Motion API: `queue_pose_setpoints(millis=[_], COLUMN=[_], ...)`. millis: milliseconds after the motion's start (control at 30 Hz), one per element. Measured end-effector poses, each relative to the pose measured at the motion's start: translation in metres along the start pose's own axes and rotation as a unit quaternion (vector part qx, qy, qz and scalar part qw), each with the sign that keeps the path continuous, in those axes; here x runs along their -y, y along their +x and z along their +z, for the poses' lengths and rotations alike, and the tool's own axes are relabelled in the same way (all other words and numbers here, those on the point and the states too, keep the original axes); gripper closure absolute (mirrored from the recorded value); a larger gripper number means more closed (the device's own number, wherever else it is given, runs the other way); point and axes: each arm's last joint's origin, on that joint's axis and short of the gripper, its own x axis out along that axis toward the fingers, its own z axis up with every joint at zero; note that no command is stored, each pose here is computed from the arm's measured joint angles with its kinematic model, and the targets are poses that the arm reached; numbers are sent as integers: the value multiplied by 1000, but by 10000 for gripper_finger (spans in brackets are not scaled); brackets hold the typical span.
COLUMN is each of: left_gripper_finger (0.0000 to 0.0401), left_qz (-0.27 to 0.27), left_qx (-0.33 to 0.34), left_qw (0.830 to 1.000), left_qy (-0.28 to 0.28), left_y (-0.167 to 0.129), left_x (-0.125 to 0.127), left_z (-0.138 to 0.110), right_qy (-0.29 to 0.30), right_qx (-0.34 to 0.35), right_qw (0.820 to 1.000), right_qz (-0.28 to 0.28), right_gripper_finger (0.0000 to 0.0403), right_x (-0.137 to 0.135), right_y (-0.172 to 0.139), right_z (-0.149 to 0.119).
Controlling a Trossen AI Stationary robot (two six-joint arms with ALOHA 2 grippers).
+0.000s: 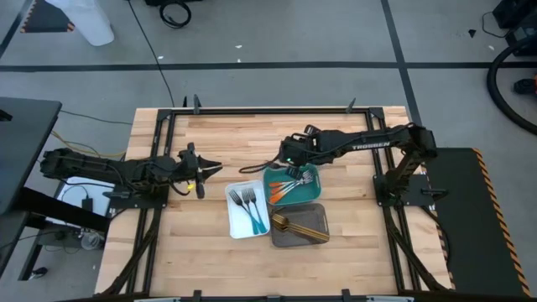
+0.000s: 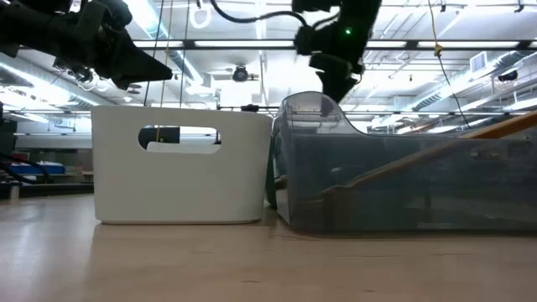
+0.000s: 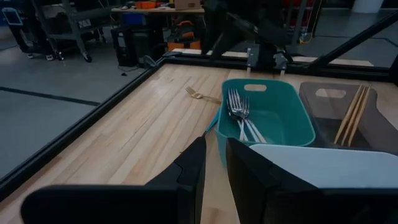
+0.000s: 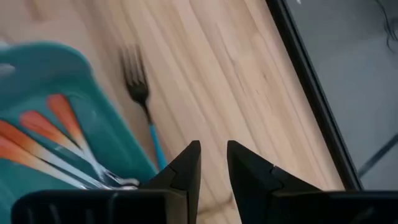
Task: Sort silverware by color (type)
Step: Put the gold fork into the black bin
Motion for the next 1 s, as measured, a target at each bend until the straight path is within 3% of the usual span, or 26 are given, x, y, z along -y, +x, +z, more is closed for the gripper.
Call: queue_pose_setpoints(millis=[500,1000], left_gripper_finger=[330,330], left_qz=[0,-1], left_qx=[-1,11], left_qw=[1000,1000], left_qy=[0,-18], left_y=[0,0], left_x=[0,0], left_z=[0,2], right_qy=[108,227], right_qx=[-36,-22], right_qw=[993,973], right_qz=[10,35], right_gripper_finger=[314,314], right_x=[61,85], right_y=[20,50], right_z=[-43,-95])
